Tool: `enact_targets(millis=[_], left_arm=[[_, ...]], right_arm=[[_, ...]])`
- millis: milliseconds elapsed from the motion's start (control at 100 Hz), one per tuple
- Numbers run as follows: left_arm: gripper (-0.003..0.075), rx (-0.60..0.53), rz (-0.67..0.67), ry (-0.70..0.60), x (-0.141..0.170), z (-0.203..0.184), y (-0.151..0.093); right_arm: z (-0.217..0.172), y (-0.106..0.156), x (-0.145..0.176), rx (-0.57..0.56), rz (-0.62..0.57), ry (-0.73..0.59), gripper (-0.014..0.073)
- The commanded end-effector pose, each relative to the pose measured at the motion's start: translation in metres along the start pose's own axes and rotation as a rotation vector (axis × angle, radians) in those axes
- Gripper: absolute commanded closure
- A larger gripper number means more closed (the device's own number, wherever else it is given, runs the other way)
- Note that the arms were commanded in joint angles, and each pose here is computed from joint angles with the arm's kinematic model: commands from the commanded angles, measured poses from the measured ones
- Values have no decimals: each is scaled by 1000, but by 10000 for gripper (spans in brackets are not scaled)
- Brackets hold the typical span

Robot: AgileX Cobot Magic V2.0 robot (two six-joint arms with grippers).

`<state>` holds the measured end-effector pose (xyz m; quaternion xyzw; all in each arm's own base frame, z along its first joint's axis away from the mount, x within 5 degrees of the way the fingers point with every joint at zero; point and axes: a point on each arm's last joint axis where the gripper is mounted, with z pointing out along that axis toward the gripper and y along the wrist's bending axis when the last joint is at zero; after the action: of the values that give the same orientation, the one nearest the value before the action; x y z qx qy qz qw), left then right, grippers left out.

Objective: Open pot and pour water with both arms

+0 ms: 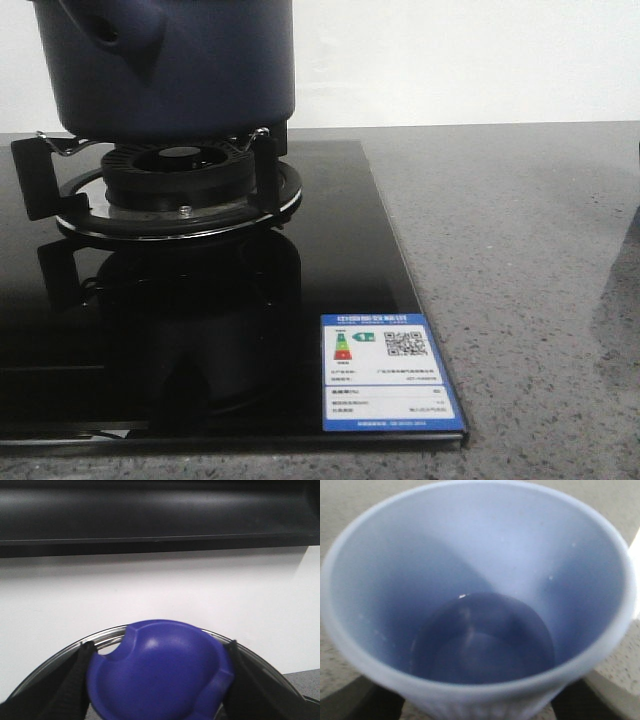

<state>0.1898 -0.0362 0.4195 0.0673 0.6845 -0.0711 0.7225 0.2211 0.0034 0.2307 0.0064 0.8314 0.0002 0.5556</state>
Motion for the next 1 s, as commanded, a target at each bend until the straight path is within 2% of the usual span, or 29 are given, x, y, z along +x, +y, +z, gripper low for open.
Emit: enact_targets(millis=[0, 180, 470, 770, 990], left_arm=[[379, -35, 3, -161, -26, -9, 3], [379, -35, 3, -161, -26, -9, 3], [379, -35, 3, -161, -26, -9, 3], [379, -35, 3, -161, -26, -9, 3], [379, -35, 3, -161, -26, -9, 3]], right_arm=[[-11, 7, -34, -29, -60, -173, 216], [-19, 29, -72, -128, -103, -145, 216], [-38, 63, -139, -252, -215, -180, 216], [-32, 98, -175, -317, -357, -98, 216], [-27, 129, -193, -338, -520, -91, 216]])
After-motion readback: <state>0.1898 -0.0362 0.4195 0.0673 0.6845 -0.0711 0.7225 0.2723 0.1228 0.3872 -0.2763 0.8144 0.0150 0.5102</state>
